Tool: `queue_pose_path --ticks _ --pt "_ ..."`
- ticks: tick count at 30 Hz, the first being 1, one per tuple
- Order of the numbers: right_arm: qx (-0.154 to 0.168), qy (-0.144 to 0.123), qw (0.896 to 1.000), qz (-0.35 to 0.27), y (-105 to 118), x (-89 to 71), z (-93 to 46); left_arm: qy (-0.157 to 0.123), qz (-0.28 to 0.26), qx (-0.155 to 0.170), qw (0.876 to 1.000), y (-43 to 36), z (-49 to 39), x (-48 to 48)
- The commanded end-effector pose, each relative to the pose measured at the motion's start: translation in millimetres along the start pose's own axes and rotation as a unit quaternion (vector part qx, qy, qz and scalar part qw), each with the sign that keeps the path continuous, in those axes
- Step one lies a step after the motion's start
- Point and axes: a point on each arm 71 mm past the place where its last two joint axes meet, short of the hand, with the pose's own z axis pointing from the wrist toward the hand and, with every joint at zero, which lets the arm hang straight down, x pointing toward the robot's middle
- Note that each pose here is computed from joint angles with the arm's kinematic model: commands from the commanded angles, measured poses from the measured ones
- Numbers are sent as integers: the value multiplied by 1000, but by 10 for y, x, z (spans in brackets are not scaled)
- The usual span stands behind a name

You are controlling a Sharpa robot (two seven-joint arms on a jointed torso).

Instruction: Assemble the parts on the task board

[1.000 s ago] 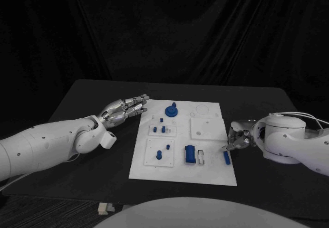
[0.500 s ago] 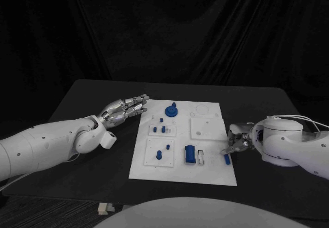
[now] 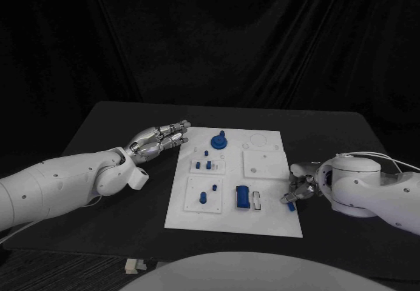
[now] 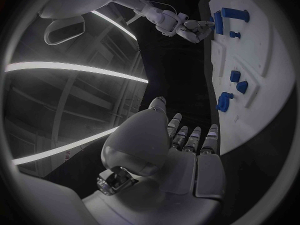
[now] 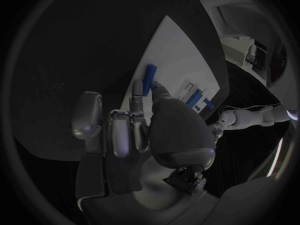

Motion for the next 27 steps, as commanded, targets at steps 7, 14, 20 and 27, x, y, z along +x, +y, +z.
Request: queue_pose_path --ticks 7,14,20,27 --pt "-6 -8 1000 14 33 28 6 2 -6 28 1000 -36 3 11" --pt "-19 -10 998 54 56 30 -4 1 -6 28 1000 -35 2 8" --pt "-31 -17 993 110 62 22 -23 1 -6 28 1000 -33 3 8" --pt "-38 1 978 204 54 26 -49 1 -6 28 1000 -32 2 7"
